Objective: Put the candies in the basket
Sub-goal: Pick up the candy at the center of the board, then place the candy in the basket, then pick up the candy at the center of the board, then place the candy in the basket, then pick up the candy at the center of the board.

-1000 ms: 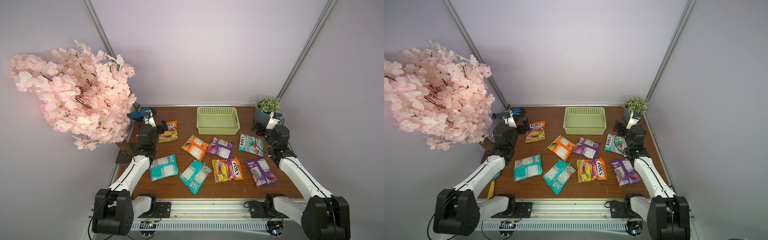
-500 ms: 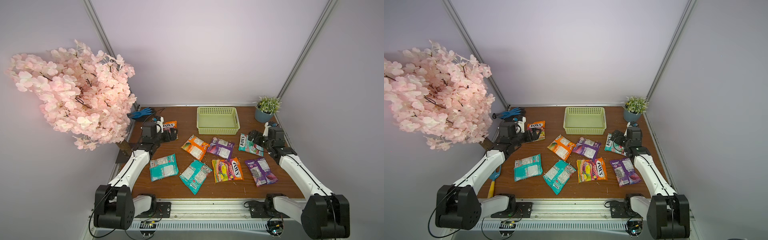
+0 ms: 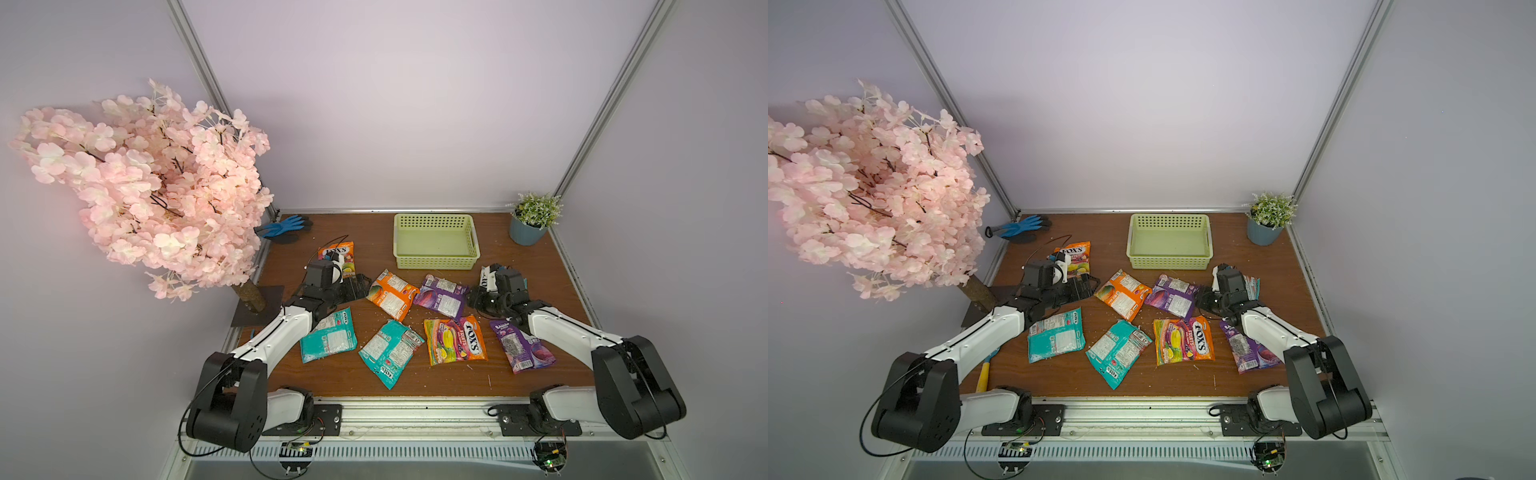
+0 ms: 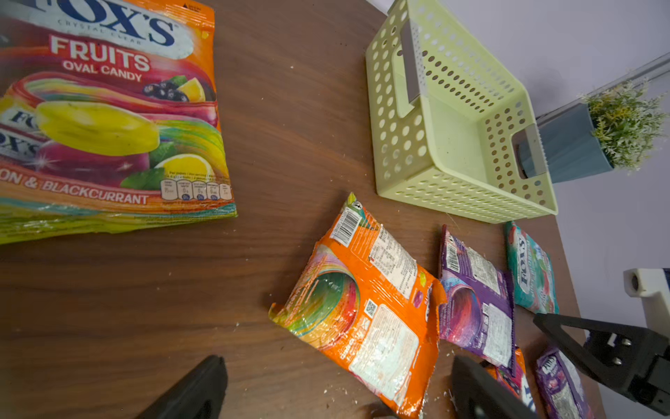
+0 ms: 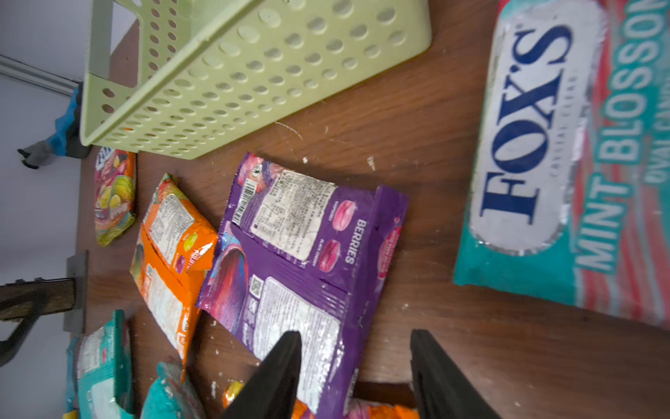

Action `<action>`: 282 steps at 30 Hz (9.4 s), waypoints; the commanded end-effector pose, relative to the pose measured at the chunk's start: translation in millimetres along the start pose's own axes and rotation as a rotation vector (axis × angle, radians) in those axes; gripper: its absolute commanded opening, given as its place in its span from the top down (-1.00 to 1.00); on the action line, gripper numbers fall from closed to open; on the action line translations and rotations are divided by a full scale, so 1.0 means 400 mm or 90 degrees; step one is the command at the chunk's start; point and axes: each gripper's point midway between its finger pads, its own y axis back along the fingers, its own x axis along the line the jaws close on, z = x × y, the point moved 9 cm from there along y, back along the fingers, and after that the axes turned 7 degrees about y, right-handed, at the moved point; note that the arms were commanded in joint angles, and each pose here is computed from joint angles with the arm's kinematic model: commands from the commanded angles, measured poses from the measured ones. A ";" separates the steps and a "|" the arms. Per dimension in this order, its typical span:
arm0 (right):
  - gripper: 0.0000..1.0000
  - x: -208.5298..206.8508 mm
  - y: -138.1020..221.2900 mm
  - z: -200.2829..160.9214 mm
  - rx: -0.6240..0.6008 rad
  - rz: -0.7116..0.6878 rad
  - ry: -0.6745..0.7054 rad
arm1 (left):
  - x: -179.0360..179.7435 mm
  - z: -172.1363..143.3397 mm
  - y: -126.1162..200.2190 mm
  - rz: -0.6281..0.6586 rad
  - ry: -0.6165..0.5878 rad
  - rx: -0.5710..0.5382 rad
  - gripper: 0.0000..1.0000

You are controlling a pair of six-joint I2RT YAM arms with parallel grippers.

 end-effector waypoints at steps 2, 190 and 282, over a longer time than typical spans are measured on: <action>-0.05 0.036 -0.034 0.011 -0.017 0.059 -0.017 | -0.038 0.002 -0.009 -0.050 -0.026 -0.017 -1.00; 1.00 0.503 0.104 0.365 -0.325 0.238 -0.042 | -0.177 0.133 0.014 0.021 -0.136 -0.073 -0.46; -0.92 0.256 0.076 0.196 -0.153 -0.046 0.166 | 0.010 -0.182 -0.045 0.504 -0.075 0.158 0.06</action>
